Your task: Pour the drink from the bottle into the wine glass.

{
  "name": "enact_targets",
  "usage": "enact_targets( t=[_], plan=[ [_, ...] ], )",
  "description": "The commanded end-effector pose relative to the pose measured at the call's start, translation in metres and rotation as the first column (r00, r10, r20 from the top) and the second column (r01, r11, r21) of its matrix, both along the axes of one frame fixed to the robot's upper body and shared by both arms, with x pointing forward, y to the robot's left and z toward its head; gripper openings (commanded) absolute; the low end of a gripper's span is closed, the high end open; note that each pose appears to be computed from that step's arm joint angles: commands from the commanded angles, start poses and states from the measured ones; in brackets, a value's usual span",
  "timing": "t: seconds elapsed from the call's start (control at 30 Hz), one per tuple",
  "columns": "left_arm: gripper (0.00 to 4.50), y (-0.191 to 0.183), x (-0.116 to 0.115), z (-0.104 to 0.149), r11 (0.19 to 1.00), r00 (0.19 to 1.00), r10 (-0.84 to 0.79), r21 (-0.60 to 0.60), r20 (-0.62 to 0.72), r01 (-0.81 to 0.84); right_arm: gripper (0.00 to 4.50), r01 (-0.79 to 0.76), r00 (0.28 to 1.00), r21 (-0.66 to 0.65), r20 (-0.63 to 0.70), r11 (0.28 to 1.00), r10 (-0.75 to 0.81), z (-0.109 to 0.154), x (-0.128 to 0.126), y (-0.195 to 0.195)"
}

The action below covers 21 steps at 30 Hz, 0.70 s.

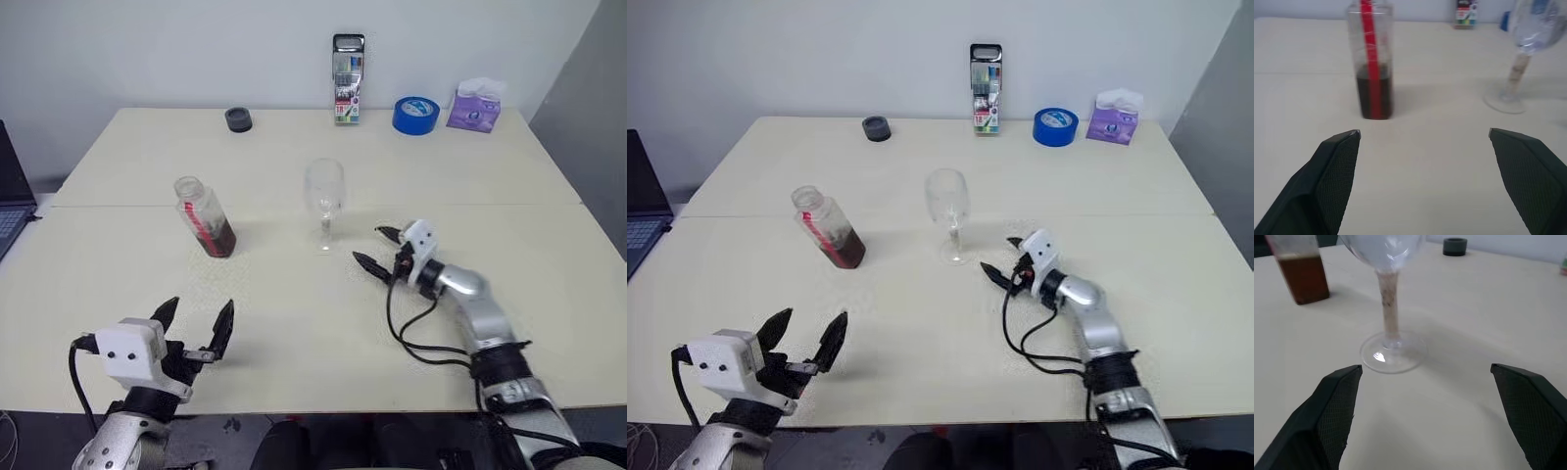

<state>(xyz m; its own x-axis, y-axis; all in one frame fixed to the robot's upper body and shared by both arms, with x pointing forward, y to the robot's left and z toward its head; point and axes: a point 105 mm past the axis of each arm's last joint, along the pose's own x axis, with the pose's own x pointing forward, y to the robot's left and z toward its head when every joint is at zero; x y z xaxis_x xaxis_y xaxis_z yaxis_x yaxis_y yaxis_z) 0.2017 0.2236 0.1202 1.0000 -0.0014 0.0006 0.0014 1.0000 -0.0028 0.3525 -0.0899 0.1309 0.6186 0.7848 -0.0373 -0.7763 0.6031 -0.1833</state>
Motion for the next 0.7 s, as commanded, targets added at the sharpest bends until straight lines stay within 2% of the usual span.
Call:
enact_targets(
  t=[0.03,0.13,0.23,0.4,0.7],
  plan=[
    [4.50,0.019,0.014,0.006,0.994,0.992,0.106,0.034,0.067,-0.109,4.48,-0.231,0.973,0.011,0.020,0.973,0.230,0.034,-0.034,0.018],
    [4.50,0.031,0.028,0.002,0.989,0.987,0.140,0.038,0.075,-0.143,4.48,-0.417,0.909,0.007,-0.018,0.909,0.417,0.050,-0.063,0.023],
    [4.50,0.037,0.042,0.001,0.990,0.987,0.131,0.042,0.089,-0.135,4.48,-0.490,0.870,0.016,-0.043,0.871,0.490,0.058,-0.077,0.026],
    [4.50,0.033,0.070,0.008,0.997,0.992,0.055,0.047,0.113,-0.060,4.48,-0.528,0.847,0.038,-0.044,0.848,0.529,0.066,-0.084,0.032],
    [4.50,0.041,0.094,0.016,0.997,0.992,0.005,0.072,0.124,-0.014,4.48,-0.508,0.861,0.056,-0.007,0.860,0.509,0.075,-0.085,0.038]
  ],
)
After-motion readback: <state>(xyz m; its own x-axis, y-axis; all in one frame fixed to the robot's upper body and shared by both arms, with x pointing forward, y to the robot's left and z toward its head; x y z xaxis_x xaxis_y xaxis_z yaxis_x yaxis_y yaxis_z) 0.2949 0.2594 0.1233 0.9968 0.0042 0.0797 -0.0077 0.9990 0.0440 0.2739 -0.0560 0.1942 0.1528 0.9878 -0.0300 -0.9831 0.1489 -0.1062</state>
